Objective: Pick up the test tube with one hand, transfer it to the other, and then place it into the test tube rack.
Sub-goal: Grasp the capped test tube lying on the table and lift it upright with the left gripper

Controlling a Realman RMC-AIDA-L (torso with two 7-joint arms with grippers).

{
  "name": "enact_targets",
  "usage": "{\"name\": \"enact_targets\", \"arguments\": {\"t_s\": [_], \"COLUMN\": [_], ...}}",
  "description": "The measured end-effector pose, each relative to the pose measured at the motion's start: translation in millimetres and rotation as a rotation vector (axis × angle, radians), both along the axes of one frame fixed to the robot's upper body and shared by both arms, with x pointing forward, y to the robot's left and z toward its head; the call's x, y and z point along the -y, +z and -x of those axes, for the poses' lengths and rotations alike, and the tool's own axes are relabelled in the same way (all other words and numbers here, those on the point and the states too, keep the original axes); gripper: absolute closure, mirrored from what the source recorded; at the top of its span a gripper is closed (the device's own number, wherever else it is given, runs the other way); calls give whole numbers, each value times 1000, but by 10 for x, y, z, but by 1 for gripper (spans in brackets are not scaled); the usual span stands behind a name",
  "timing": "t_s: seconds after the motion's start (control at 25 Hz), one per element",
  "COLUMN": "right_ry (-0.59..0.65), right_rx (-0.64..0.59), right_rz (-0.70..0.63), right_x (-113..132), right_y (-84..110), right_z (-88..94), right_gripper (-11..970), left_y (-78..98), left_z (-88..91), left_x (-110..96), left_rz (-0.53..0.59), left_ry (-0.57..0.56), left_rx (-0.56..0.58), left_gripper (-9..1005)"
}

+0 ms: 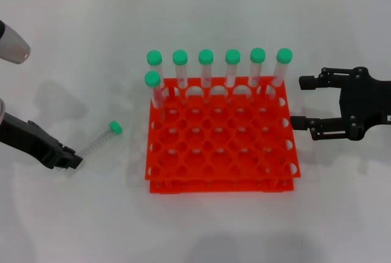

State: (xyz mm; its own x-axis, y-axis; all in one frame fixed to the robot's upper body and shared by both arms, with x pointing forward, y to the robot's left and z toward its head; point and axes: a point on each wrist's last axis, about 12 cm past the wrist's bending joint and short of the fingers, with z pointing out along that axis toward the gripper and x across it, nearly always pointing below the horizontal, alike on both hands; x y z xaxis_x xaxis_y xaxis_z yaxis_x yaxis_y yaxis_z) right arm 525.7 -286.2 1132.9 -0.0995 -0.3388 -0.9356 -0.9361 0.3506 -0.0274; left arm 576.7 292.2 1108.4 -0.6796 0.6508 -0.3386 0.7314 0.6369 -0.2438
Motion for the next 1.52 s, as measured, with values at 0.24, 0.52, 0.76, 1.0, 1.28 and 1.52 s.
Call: {"name": "enact_targets", "arguments": {"t_s": [0.24, 0.52, 0.76, 1.0, 1.28, 1.52], "right_ry": [-1, -11, -20, -25, -35, -42], "right_rx": [-1, -7, 2, 5, 8, 13], "right_rz": [0, -5, -33, -41, -38, -46], "right_x": [3, 25, 38, 50, 55, 54], "right_y": [-4, -19, -40, -38, -39, -29], "right_z": [4, 12, 17, 18, 7, -4], "right_gripper": [191, 191, 191, 191, 191, 191], "left_y": [-3, 11, 87, 322, 471, 550], "left_z": [4, 4, 10, 33, -10, -75], "left_x": [-1, -3, -112, -302, -398, -296], "left_rz": [1, 15, 100, 285, 383, 449], "left_ry": [-3, -12, 32, 86, 99, 38], "left_rx": [-1, 18, 121, 350, 509, 625], "left_gripper": [810, 810, 810, 810, 810, 809]}}
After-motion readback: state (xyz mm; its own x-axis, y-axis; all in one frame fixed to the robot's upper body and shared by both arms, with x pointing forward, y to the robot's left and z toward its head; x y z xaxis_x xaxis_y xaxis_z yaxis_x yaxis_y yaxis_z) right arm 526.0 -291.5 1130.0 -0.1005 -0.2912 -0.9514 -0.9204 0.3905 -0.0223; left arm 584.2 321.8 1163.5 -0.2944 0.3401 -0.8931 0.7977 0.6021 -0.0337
